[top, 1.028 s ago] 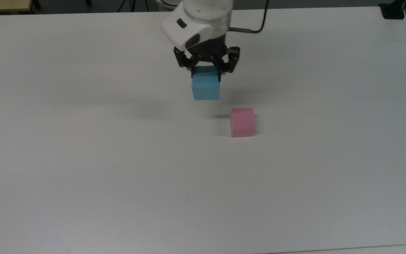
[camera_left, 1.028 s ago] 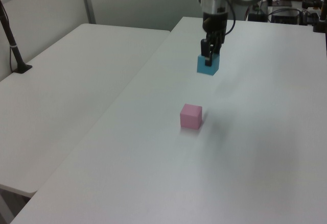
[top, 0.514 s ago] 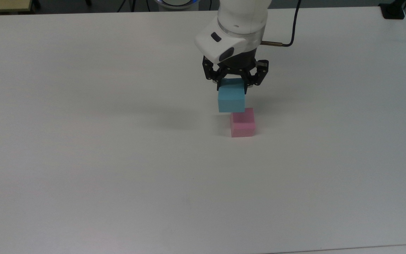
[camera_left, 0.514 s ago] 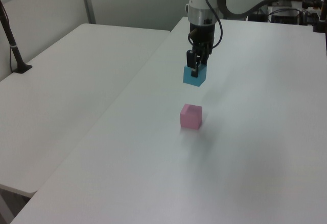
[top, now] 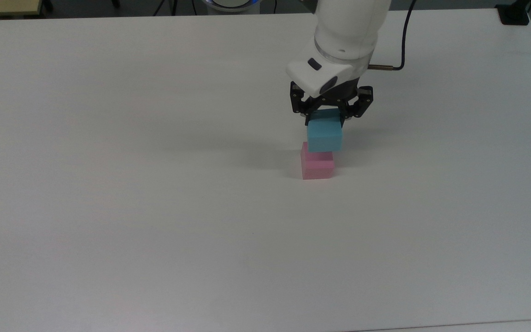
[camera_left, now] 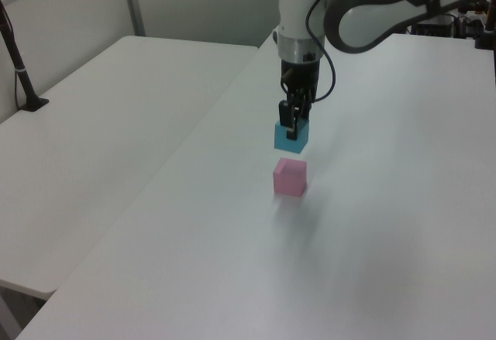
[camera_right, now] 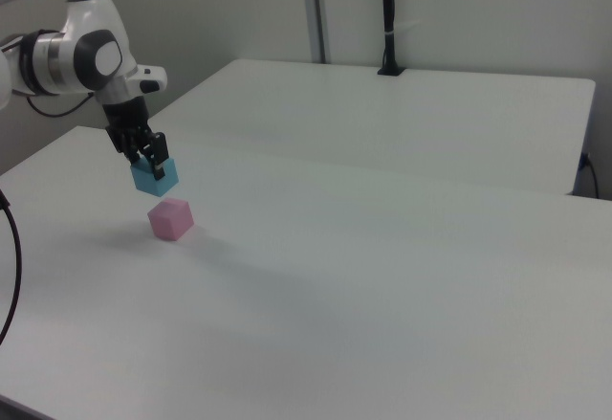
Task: Put blue cube on pink cube
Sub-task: 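Lower the light-blue cube onto the pink cube's top face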
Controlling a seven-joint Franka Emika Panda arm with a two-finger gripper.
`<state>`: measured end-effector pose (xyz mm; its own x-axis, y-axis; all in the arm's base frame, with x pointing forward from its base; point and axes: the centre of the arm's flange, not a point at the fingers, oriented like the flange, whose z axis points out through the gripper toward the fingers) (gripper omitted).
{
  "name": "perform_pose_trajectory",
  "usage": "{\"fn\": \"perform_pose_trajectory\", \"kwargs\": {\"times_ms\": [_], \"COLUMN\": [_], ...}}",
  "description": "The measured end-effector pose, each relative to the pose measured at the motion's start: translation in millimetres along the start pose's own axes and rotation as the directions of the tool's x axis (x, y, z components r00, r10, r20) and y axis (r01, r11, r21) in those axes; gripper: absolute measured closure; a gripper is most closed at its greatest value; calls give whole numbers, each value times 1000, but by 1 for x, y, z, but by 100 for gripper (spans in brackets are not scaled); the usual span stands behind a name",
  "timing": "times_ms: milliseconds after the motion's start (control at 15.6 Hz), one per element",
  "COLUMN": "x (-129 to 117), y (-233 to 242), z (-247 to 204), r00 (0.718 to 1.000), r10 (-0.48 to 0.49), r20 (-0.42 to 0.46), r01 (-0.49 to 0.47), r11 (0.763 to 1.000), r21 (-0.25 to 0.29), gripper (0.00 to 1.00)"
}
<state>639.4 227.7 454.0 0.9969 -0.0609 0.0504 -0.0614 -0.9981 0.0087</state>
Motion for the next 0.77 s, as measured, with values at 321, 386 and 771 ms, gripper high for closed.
{"fn": "perform_pose_trajectory", "kwargs": {"times_ms": [321,386,771], "x": [3,4,4], "y": [-3,-3,-18], "z": [19,24,47], "r00": [1000,1000,1000], "r10": [-6,-8,-18], "r20": [7,10,-1], "r01": [6,8,18], "r11": [1000,1000,998], "r21": [-19,-29,-55], "gripper": [37,37,37]}}
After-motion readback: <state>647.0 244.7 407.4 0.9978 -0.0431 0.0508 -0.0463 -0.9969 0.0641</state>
